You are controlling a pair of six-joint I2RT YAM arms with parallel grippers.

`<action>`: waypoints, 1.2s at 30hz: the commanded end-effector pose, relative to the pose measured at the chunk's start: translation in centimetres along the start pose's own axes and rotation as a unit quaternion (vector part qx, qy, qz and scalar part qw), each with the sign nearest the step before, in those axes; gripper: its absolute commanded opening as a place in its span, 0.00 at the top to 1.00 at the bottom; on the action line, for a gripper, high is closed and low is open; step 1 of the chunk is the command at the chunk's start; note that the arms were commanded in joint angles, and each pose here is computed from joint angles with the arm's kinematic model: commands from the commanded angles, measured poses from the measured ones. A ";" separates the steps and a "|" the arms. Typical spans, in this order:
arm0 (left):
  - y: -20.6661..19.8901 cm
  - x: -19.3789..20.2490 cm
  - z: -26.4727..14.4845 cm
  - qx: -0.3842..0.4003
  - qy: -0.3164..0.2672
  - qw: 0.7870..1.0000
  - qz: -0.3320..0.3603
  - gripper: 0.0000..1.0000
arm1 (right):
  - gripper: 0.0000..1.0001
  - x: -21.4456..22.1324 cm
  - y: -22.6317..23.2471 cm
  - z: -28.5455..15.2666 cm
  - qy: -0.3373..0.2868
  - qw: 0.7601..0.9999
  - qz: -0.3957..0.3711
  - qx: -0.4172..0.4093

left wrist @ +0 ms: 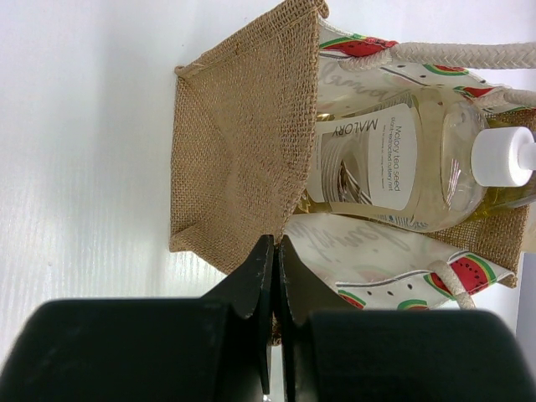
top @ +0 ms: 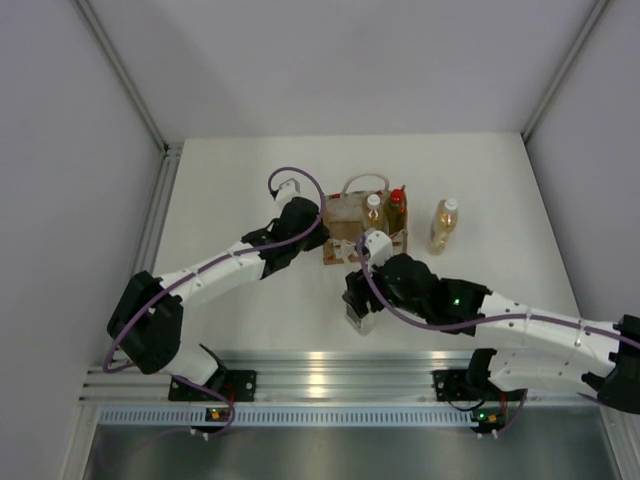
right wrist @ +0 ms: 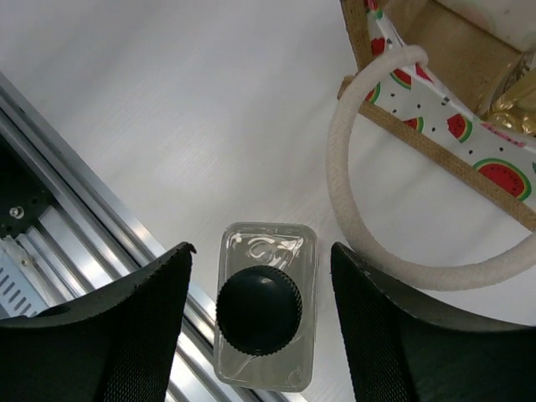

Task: Take the personal care products out of the canvas bag

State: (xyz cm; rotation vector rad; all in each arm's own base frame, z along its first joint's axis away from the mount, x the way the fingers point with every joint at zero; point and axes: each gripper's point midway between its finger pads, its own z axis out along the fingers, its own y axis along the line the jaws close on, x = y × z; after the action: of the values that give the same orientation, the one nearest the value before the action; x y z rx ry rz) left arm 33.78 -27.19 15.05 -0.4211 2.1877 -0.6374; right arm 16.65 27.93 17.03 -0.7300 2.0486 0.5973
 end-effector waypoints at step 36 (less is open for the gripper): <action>0.4 0.6 -0.3 -0.005 0.014 1.000 0.009 1.00 | 0.45 -12.6 -17.8 7.1 0.010 0.963 0.081 0.256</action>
State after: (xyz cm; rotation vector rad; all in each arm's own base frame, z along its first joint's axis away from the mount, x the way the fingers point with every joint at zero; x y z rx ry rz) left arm 33.76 -27.19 15.05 -0.4195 2.1885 -0.6371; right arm 37.52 23.15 20.81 -0.2601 2.1674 0.1269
